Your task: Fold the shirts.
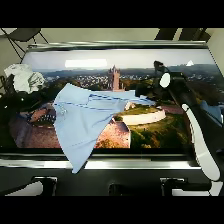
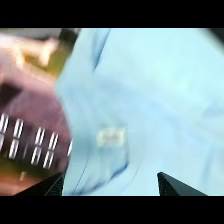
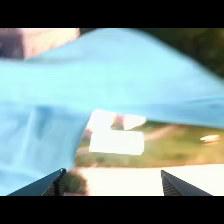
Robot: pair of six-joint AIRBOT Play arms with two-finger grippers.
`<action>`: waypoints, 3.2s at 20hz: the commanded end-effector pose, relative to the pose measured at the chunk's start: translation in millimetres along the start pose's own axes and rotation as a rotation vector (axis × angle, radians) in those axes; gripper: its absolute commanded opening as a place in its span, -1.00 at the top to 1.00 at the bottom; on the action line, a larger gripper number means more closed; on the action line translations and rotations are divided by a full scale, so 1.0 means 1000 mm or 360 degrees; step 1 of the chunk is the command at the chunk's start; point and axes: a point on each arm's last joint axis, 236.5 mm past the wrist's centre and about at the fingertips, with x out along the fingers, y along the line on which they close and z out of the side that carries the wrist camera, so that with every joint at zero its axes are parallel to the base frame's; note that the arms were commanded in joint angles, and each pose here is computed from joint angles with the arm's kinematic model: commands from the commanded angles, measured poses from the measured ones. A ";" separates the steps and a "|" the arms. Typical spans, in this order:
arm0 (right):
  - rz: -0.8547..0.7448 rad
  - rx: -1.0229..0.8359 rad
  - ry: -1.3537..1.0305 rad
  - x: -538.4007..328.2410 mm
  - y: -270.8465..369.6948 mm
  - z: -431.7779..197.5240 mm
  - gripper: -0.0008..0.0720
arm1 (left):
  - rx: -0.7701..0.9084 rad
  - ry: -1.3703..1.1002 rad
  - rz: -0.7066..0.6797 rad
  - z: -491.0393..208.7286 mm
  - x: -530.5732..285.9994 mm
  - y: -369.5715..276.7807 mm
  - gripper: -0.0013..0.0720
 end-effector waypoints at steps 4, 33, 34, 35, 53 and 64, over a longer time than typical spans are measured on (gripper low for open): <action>0.0478 0.0128 0.0445 0.050 0.055 -0.056 -0.93 | -0.0197 0.0625 -0.0062 -0.147 0.013 0.023 -1.00; 0.0517 0.0147 0.0268 0.065 0.079 -0.038 0.84 | 0.0156 0.0024 -0.0126 -0.098 0.017 -0.042 0.89; 0.0488 0.0030 0.0178 0.036 0.077 -0.023 0.84 | 0.0232 -0.0182 -0.0145 -0.062 -0.013 -0.060 0.89; 0.0477 -0.0095 0.0065 0.000 0.078 -0.006 0.84 | 0.0319 -0.0443 -0.0173 -0.022 -0.056 -0.085 0.89; 0.0301 -0.0382 -0.0020 -0.319 0.074 -0.133 0.84 | 0.0823 -0.2096 -0.0425 0.010 -0.482 -0.253 0.88; 0.0437 0.0211 0.0103 -0.040 0.039 -0.048 0.84 | 0.0336 -0.1021 -0.0119 0.116 -0.095 -0.116 0.88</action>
